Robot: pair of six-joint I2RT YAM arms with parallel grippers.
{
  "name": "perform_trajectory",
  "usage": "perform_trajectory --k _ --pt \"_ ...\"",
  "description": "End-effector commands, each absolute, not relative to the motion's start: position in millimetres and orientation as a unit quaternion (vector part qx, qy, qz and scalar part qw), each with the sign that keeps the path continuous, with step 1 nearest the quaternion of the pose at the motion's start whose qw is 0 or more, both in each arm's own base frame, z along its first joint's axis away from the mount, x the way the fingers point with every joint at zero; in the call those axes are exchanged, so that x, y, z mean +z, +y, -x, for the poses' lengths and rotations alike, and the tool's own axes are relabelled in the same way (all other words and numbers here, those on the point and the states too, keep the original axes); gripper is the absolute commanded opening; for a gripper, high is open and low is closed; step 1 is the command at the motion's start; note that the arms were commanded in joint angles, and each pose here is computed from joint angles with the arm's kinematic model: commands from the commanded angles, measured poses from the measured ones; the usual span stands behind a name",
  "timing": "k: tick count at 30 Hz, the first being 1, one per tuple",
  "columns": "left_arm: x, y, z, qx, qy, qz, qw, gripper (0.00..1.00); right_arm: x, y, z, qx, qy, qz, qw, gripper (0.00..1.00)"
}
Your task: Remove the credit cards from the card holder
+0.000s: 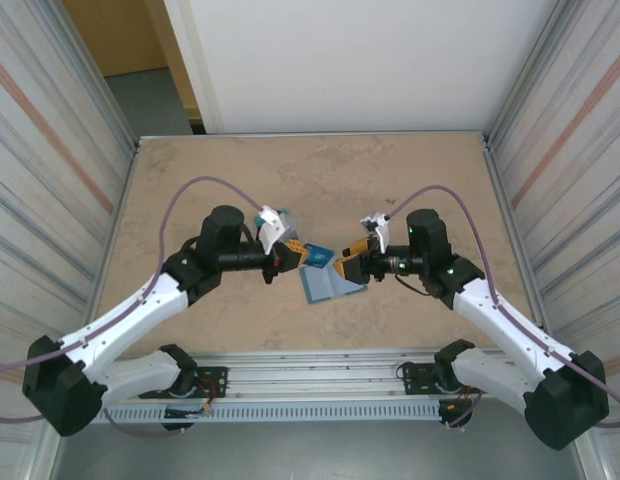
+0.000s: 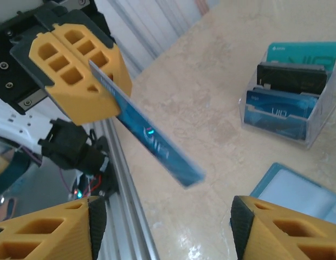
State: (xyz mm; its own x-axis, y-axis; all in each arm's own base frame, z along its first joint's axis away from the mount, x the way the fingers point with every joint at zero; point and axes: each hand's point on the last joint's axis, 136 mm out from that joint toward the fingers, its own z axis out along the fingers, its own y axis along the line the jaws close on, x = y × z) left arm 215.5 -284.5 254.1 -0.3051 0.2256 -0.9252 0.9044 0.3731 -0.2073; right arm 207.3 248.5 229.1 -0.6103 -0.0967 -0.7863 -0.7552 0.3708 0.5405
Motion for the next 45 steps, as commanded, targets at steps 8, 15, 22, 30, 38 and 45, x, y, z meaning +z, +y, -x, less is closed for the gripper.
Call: perform_trajectory --k 8,15,22,30,38,45 --pt "308 -264 -242 -0.474 0.675 -0.204 0.527 0.0 279 264 -234 0.584 0.67 0.209 0.408 0.66" --pt "315 -269 -240 -0.502 0.662 -0.198 0.521 0.0 290 282 -235 0.598 0.654 0.236 0.398 0.64" --pt "315 -274 -238 -0.523 0.654 -0.199 0.51 0.0 299 287 -236 0.606 0.64 0.245 0.405 0.59" --pt "316 -276 -237 -0.535 0.649 -0.201 0.503 0.0 316 287 -232 0.616 0.619 0.254 0.415 0.27" --pt "317 -267 -240 -0.53 0.654 -0.205 0.499 0.2 317 282 -225 0.603 0.624 0.267 0.42 0.01" --pt "340 -250 -231 -0.441 0.683 -0.294 0.502 0.64 305 277 -212 0.559 0.658 0.298 0.406 0.0"
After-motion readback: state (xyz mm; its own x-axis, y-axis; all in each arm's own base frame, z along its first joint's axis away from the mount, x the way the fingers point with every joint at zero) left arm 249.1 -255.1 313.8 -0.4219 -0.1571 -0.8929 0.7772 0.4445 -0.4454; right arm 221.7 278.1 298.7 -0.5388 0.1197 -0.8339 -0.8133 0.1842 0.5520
